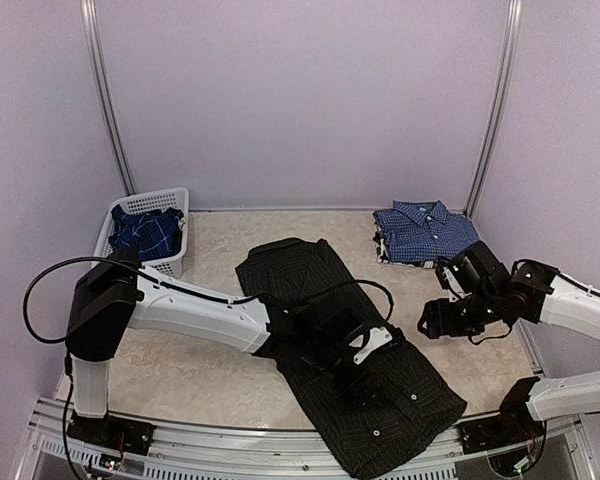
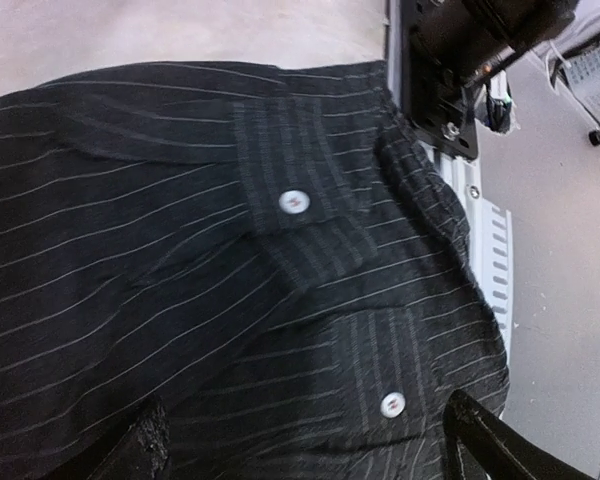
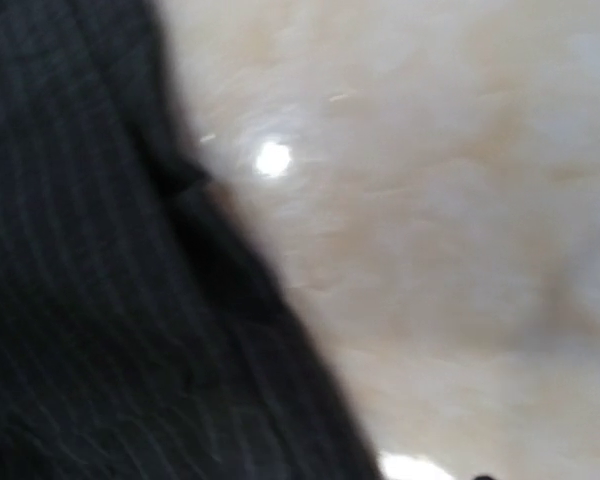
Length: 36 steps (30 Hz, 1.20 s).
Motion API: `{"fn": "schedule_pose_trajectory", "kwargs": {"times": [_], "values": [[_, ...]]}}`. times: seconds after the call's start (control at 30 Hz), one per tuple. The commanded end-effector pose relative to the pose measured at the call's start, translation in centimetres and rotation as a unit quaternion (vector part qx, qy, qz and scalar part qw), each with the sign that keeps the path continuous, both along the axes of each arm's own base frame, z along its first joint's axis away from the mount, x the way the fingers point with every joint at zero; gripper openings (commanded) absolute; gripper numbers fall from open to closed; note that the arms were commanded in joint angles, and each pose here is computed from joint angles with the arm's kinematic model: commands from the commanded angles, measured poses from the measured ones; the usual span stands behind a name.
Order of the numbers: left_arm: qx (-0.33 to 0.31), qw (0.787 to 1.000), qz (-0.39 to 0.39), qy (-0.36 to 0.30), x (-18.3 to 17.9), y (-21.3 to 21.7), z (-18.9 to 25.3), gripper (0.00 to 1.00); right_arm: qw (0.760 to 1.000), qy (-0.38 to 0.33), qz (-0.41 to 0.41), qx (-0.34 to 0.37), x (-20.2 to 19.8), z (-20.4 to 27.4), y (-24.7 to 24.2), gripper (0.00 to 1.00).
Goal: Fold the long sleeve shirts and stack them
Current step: Adjust the square-folded shirt at the center of the board, then move the rectangle-folded shirt to the center of the board.
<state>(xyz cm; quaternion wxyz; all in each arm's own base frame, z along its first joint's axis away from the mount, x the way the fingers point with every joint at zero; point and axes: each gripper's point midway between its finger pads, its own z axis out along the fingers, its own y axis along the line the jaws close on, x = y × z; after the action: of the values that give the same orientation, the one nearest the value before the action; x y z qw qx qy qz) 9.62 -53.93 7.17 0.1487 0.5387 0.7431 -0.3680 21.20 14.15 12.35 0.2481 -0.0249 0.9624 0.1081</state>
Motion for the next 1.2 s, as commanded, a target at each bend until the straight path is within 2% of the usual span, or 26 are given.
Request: {"fn": "schedule_pose_trajectory", "kwargs": {"times": [0.0,0.2,0.43,0.67,0.93,1.17], "values": [[-0.061,0.987,0.146,-0.008,9.3,3.7,5.4,0.92,0.997,-0.017,0.056,0.055,1.3,0.1,3.5,0.69],[-0.04,0.958,0.285,-0.01,19.7,9.8,3.8,0.95,0.995,-0.021,0.081,0.056,2.4,-0.1,4.9,0.68],[-0.006,0.933,0.36,-0.006,28.3,13.3,1.3,0.92,0.994,-0.01,0.102,0.035,3.4,-1.6,5.8,0.68],[0.047,0.919,0.391,0.023,32.1,16.0,-3.3,0.9,0.994,-0.014,0.104,0.024,4.0,-2.2,5.9,0.67],[0.099,0.915,0.392,0.008,35.3,17.3,-6.3,0.86,0.994,-0.012,0.109,0.019,4.8,-2.9,6.5,0.67],[0.114,0.919,0.376,-0.023,40.0,18.1,-7.0,0.84,0.992,-0.02,0.119,0.022,5.3,-3.3,7.1,0.67]]}}
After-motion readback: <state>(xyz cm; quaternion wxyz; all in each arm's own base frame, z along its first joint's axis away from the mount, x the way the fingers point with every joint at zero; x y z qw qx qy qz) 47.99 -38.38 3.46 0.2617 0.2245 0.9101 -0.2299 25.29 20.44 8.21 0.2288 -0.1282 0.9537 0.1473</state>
